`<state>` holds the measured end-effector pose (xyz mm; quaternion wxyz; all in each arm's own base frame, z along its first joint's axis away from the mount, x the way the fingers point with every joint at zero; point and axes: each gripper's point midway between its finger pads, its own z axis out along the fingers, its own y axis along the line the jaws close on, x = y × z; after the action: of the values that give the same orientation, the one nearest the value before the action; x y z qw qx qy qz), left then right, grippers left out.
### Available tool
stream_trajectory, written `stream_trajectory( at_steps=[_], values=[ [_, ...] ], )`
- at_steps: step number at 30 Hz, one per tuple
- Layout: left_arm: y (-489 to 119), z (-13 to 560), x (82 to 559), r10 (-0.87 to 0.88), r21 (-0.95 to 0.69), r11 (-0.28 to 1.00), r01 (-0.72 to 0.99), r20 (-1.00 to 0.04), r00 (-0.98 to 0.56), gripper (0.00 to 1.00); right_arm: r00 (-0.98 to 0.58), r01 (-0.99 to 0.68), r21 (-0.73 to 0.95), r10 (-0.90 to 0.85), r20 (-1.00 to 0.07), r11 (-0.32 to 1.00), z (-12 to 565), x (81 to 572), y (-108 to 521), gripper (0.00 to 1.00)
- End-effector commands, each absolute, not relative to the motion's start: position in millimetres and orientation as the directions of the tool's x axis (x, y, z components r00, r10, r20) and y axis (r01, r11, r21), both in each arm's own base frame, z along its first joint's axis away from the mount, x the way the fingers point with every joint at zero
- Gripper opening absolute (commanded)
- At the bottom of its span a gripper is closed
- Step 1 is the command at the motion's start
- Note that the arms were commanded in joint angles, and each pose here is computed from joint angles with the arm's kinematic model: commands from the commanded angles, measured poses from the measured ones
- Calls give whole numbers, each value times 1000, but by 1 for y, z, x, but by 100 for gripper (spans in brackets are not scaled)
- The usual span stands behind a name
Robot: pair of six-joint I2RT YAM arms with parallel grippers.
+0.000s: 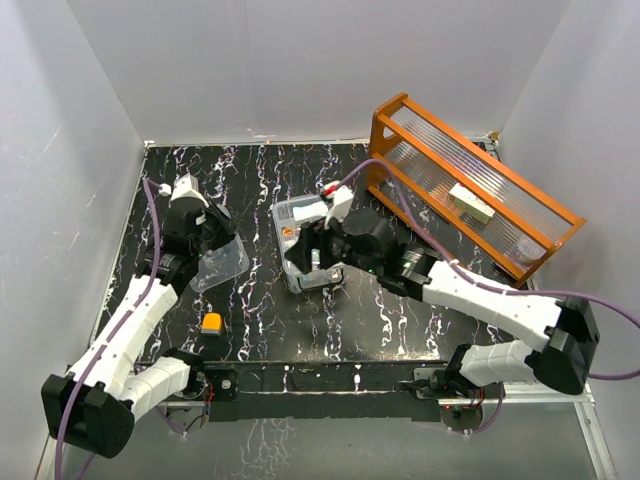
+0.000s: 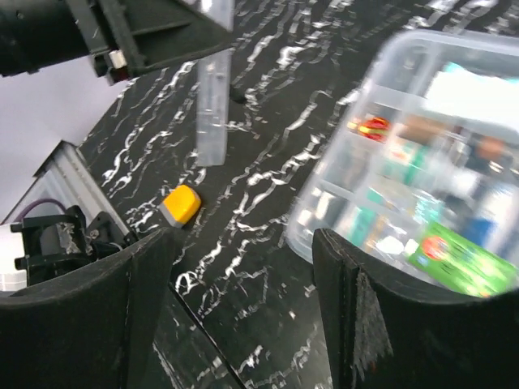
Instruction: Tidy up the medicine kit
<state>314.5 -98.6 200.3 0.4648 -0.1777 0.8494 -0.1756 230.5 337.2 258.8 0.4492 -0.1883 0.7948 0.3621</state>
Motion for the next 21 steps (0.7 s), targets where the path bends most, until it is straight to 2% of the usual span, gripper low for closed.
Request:
stream_trajectory(
  at_steps=[1,6,13,21],
  values=[
    [-104,235,308,-563,-578,808,-111,-704,-432,7,-417,-744,391,82,-905,541,287,224,395,68],
    [-106,236,296,-588,-606,786,-123,-671,-451,8,-423,-758,417,109,-900,501,277,215,442,73],
    [-107,244,282,-591,-624,776,-96,-664,-459,9,-423,-701,420,139,-896,576,251,229,452,76],
    [-112,253,273,-603,-653,754,-69,-647,-467,9,-410,-793,404,90,-907,455,244,206,472,72]
  ],
)
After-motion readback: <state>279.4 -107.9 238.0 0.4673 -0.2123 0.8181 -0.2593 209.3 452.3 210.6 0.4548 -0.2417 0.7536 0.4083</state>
